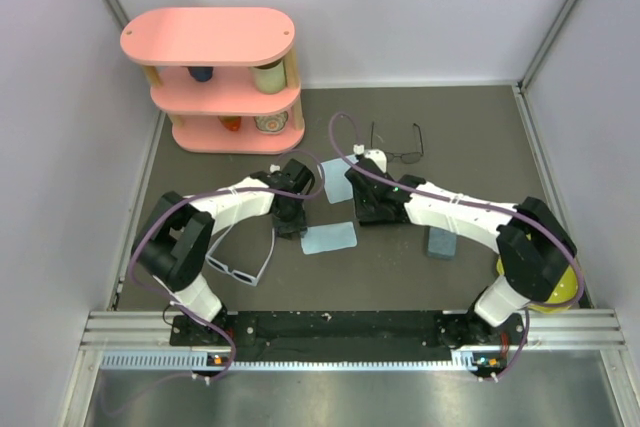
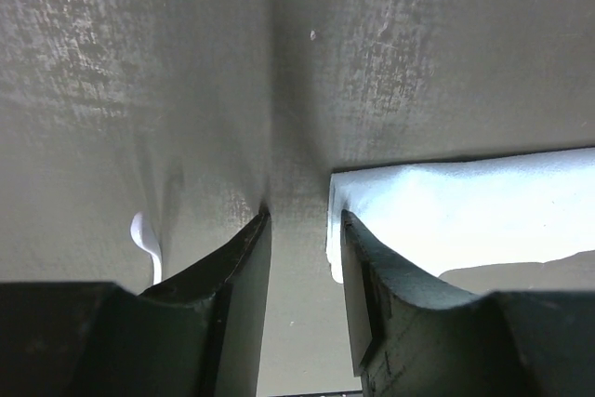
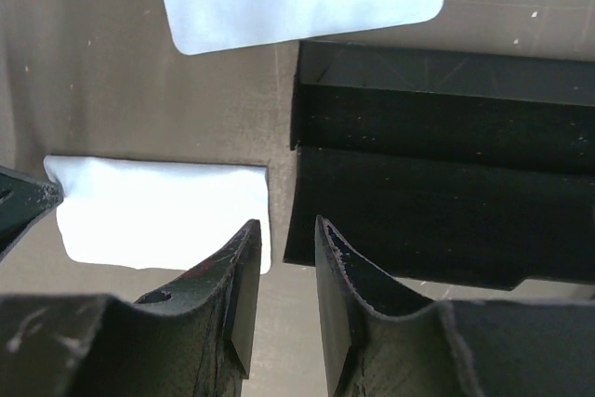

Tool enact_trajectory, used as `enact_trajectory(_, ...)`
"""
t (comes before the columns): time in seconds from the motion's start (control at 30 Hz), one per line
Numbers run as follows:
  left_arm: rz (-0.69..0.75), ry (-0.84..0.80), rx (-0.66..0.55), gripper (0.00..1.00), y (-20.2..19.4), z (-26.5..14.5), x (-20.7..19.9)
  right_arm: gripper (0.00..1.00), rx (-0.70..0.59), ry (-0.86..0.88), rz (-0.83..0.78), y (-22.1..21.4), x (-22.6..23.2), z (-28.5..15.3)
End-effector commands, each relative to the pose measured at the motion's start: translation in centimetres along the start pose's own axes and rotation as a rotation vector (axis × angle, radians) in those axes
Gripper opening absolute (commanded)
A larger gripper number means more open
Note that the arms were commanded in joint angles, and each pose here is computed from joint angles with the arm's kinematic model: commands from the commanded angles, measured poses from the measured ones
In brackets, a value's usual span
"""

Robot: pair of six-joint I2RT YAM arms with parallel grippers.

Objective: Organize the sunglasses
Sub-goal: Pick up the folded cleaning cloth from the center of the board.

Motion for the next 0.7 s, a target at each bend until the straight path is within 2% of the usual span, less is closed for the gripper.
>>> enact_trajectory(0.0,0.005,-0.032,0.0,0.41,0.0,0.4,-0.9,0.3,-0.084,0.01,0.064,2.2,-0.7,-1.7)
enact_trajectory(0.27,0.106,0.054,0.063,0.44,-1.3,1.9,-1.9,0.3,-0.083,-0.014,0.103,2.4,-2.3,-1.9)
enact_trajectory(0.33,0.104,0.073,0.072,0.37,-1.6,2.0,-1.8,0.3,-0.083,-0.017,0.115,2.4,-2.6,-1.9)
enact_trajectory(0.43,0.094,0.121,0.082,0.35,-1.8,2.0,-1.1,0.3,-0.077,-0.022,0.119,2.1,-2.9,-2.0)
enact_trajectory(0.6,0.079,0.138,0.042,0.35,-1.4,1.2,-0.7,0.3,-0.066,-0.029,0.12,1.8,-3.3,-1.7)
enact_trajectory(0.67,0.078,0.159,0.017,0.39,-1.0,0.8,-0.4,0.3,-0.064,-0.028,0.118,1.8,-3.3,-1.7)
Point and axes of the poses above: each gripper's point midway between its finger pads, its own z axis out along the fingers, its own x axis along the line the jaws close on, y = z × x, the point moved 3 cm from there along -z, back along the fingers, and after that the axes turned 3 degrees about z, right-handed, at the moved point
